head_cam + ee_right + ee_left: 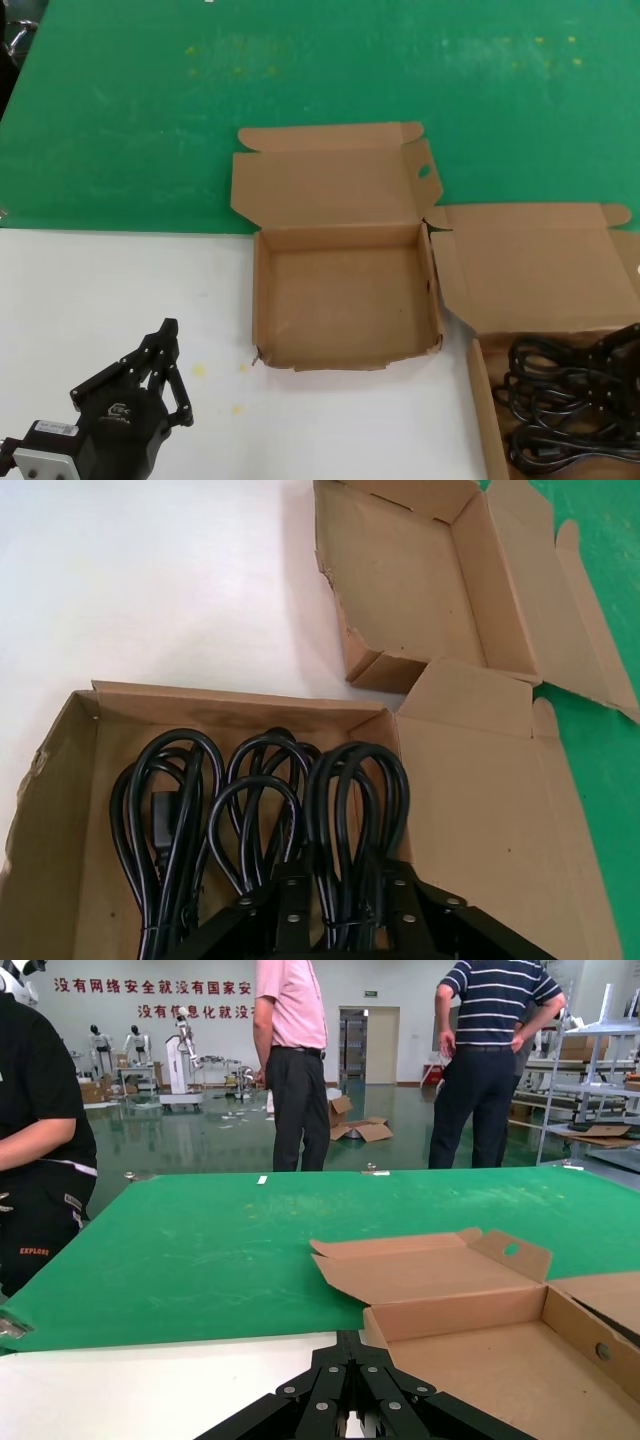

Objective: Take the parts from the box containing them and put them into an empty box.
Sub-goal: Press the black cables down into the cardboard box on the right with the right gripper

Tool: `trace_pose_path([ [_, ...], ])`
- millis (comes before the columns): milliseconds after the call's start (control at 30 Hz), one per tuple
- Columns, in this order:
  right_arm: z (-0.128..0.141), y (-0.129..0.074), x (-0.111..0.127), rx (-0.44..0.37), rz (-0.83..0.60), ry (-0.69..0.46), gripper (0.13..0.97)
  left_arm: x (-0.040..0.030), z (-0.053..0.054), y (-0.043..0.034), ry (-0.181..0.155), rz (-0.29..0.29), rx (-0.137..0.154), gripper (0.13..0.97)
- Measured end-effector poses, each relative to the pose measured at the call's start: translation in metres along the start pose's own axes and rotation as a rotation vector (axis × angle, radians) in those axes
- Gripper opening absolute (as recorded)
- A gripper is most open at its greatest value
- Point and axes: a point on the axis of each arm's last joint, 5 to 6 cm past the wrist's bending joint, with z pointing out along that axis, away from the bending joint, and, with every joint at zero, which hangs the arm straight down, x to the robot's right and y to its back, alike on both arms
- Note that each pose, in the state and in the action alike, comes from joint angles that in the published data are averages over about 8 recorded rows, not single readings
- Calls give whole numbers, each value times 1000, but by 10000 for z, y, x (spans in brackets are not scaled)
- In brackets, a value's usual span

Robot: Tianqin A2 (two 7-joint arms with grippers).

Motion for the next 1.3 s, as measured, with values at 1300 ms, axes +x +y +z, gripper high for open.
trace_pose_path([
  [1300, -217, -180, 237, 23, -9, 102, 150, 0, 0, 0, 0, 0, 0, 133],
])
